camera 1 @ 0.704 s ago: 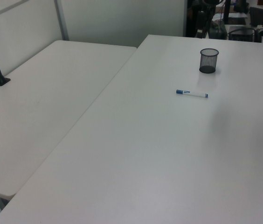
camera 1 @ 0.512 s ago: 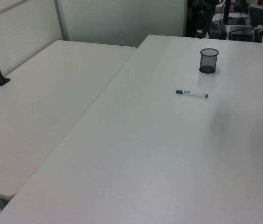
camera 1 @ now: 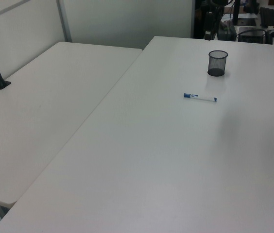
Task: Insert the marker
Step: 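Move the open gripper over the blue-capped white marker, then lower the gripper and close it on the marker's capped end, then lift the marker and carry it above the black mesh cup, then lower the marker into the cup, tip first, then open the gripper to release the marker in the cup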
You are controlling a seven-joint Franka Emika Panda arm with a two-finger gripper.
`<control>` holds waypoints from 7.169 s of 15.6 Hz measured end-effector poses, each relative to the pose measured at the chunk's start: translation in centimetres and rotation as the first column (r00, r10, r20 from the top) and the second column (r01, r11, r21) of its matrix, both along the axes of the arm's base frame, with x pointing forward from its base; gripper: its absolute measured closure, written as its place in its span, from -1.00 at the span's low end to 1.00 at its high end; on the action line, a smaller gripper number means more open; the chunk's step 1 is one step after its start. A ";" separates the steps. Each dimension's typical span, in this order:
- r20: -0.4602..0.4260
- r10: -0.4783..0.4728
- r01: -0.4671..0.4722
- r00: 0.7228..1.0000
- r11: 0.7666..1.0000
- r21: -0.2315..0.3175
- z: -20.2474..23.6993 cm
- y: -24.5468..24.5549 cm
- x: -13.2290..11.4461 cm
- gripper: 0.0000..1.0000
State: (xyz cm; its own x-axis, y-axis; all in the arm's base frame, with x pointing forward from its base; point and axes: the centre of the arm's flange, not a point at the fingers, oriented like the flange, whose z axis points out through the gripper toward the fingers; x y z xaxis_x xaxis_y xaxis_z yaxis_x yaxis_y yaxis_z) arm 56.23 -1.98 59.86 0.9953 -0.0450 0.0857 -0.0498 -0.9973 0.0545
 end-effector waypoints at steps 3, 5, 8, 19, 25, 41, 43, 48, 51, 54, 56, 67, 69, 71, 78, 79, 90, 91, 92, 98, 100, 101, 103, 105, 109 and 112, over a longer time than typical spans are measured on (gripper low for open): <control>0.000 0.000 0.000 1.000 1.000 0.000 0.0 0.0 0.0 -1.00; -0.001 0.001 -0.001 1.000 1.000 0.000 0.0 0.0 0.0 -1.00; -0.001 0.002 -0.002 1.000 1.000 0.000 0.0 0.0 0.0 -1.00; -0.025 0.180 -0.182 0.983 0.981 -0.062 -4.8 -4.6 2.8 -1.00; 0.008 0.173 -0.171 0.985 0.980 -0.103 -13.2 -5.1 5.9 -1.00; 0.019 -0.001 0.003 1.000 0.992 -0.122 -29.7 -3.2 8.1 -0.80; 0.025 -0.002 0.005 1.000 0.992 -0.122 -29.4 -3.0 8.3 -0.39; 0.030 -0.005 0.009 1.000 0.993 -0.121 -29.2 -2.9 8.4 0.67; 0.030 -0.010 0.013 0.999 0.993 -0.121 -29.2 -2.9 8.4 0.67; 0.044 -0.022 0.027 0.999 0.992 -0.120 -28.6 -2.9 8.5 0.67; 0.089 -0.035 0.045 0.995 0.992 -0.121 -26.0 -3.2 8.8 0.67; 0.433 -0.073 0.159 0.899 0.973 -0.166 -9.3 -16.0 4.4 0.67; 0.511 -0.052 0.164 0.858 0.970 -0.177 -9.9 -18.5 3.4 0.67; 0.566 -0.042 0.178 0.824 0.966 -0.188 -10.7 -20.4 2.5 0.67; 0.654 -0.057 0.236 0.754 0.953 -0.189 -14.4 -25.1 0.6 0.67; 0.666 -0.057 0.242 0.744 0.952 -0.188 -15.1 -25.5 0.4 0.67; 0.741 -0.039 0.240 0.671 0.956 -0.167 -22.9 -25.3 -3.9 0.67; 0.738 -0.040 0.239 0.673 0.957 -0.166 -23.0 -25.2 -4.0 0.67; 0.738 -0.040 0.239 0.674 0.957 -0.166 -23.1 -25.2 -4.0 0.67; 0.743 -0.041 0.242 0.669 0.956 -0.165 -22.7 -25.2 -4.0 0.66; 0.752 -0.052 0.253 0.657 0.955 -0.156 -22.1 -25.2 -3.9 0.66; 0.758 -0.058 0.260 0.649 0.954 -0.149 -21.7 -25.2 -3.9 0.67; 0.770 -0.065 0.269 0.635 0.953 -0.142 -20.9 -25.2 -3.9 0.45; 0.777 -0.065 0.272 0.626 0.952 -0.140 -20.3 -25.2 -3.8 0.07; 0.778 -0.066 0.274 0.625 0.952 -0.139 -20.2 -25.2 -3.8 -0.71; 0.780 -0.065 0.274 0.622 0.952 -0.139 -20.0 -25.2 -3.8 -1.00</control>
